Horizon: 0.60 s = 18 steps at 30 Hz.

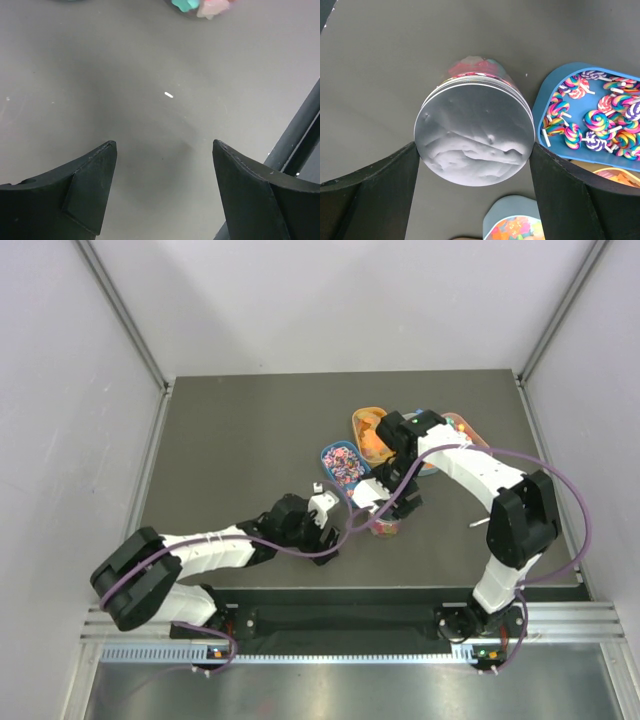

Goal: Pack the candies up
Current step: Close the bottle lid on the packing bottle.

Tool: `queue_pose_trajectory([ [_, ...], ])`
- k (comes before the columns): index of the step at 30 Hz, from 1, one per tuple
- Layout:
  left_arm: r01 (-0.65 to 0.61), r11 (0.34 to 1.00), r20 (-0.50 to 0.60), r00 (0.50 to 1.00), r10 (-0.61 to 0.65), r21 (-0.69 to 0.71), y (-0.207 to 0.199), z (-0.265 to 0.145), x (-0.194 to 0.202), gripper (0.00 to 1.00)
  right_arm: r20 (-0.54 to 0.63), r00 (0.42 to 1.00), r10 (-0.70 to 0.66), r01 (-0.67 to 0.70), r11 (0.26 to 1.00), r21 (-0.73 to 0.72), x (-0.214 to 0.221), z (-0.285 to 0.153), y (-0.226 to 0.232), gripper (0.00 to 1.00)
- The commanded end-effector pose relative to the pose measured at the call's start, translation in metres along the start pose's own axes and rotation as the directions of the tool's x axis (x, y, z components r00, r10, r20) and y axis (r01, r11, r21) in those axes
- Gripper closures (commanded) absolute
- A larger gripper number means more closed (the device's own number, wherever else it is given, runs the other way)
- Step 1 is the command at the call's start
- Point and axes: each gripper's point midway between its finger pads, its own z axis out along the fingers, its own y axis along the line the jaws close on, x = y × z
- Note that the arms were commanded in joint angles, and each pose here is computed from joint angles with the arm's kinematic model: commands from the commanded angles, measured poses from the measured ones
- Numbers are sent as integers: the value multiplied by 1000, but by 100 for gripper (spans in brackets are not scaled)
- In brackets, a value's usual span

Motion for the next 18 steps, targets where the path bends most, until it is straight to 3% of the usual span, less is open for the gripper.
queue_pose_trajectory([
  [1, -72, 997, 76, 994, 72, -9, -3, 3, -24, 18, 19, 1000, -11, 12, 998, -69, -9, 2, 16, 39],
  [8, -91, 996, 87, 992, 89, 21, -13, 11, -25, 15, 21, 1000, 8, -6, 997, -73, -8, 4, 17, 37],
  [9, -101, 995, 91, 991, 98, 29, -15, 12, -26, 4, 22, 1000, 10, -8, 997, -75, -8, 5, 18, 36],
  [10, -118, 992, 107, 988, 114, 33, -17, 14, -29, 2, 22, 1000, 10, -8, 997, -81, -9, 6, 20, 36],
  [18, -200, 980, 85, 977, 198, 14, -34, 40, -25, 2, 24, 999, 33, -31, 996, -82, -8, 11, 21, 32],
])
